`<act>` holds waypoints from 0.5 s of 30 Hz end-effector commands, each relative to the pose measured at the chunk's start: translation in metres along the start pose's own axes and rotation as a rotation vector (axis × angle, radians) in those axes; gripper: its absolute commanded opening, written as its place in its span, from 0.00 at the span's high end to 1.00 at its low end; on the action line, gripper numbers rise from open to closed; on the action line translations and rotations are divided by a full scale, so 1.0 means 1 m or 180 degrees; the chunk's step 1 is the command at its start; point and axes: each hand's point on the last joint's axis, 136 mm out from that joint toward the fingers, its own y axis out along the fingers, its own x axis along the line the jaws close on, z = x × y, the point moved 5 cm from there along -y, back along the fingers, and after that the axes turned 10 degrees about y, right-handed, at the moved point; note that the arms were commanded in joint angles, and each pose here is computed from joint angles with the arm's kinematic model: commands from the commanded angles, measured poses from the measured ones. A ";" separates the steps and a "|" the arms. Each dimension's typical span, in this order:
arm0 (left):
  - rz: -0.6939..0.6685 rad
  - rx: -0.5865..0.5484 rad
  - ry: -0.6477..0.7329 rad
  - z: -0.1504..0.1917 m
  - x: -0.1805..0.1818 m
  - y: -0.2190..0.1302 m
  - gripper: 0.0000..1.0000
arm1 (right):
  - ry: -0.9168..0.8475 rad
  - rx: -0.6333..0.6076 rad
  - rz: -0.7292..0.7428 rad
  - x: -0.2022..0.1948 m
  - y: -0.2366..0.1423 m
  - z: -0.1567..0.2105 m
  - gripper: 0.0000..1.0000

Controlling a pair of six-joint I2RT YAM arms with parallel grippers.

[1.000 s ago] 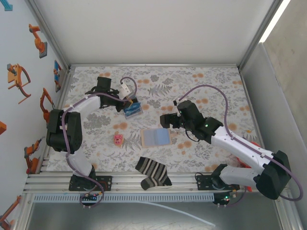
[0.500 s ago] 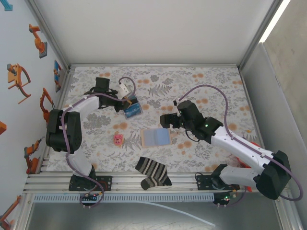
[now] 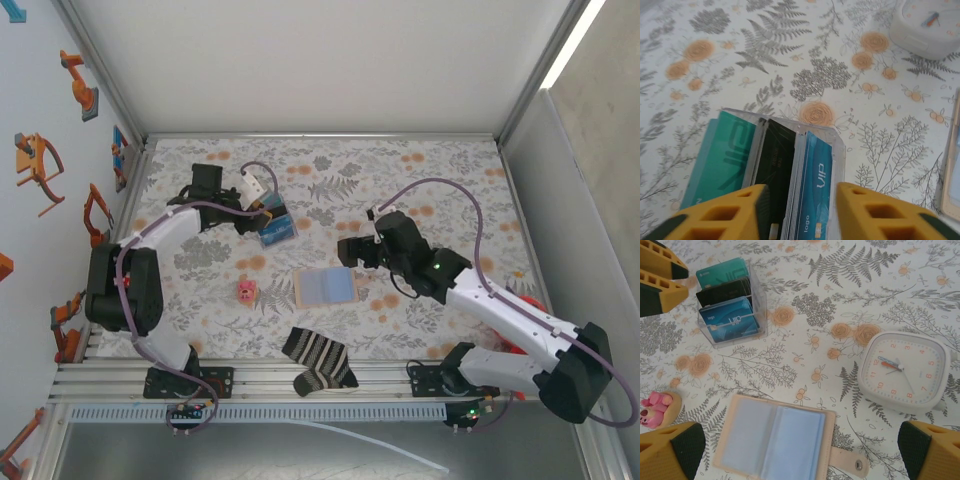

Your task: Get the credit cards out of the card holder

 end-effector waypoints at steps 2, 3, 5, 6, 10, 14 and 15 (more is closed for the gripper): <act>-0.0581 -0.0099 -0.0093 -0.012 0.007 -0.030 0.41 | 0.0069 -0.0228 0.0294 -0.020 -0.013 -0.002 0.01; -0.0726 -0.0083 -0.0139 -0.010 0.008 -0.035 0.34 | 0.0069 -0.0290 0.0362 -0.025 -0.017 -0.002 0.01; -0.1036 -0.0072 -0.0241 -0.002 0.006 -0.048 0.24 | 0.0059 -0.0470 0.0543 -0.038 -0.025 -0.003 0.01; -0.1173 -0.0095 -0.0276 -0.001 0.005 -0.054 0.19 | 0.0055 -0.0560 0.0636 -0.044 -0.029 -0.004 0.01; -0.1829 -0.0119 -0.0520 0.017 0.003 -0.081 0.00 | -0.0079 -0.0940 0.0942 -0.067 -0.046 -0.006 0.01; -0.2291 -0.0057 -0.0721 0.034 -0.003 -0.101 0.03 | -0.0114 -0.1165 0.1227 -0.088 -0.058 -0.005 0.01; -0.2428 -0.0052 -0.0779 0.039 -0.003 -0.106 0.03 | -0.0130 -0.1198 0.1280 -0.093 -0.059 -0.004 0.01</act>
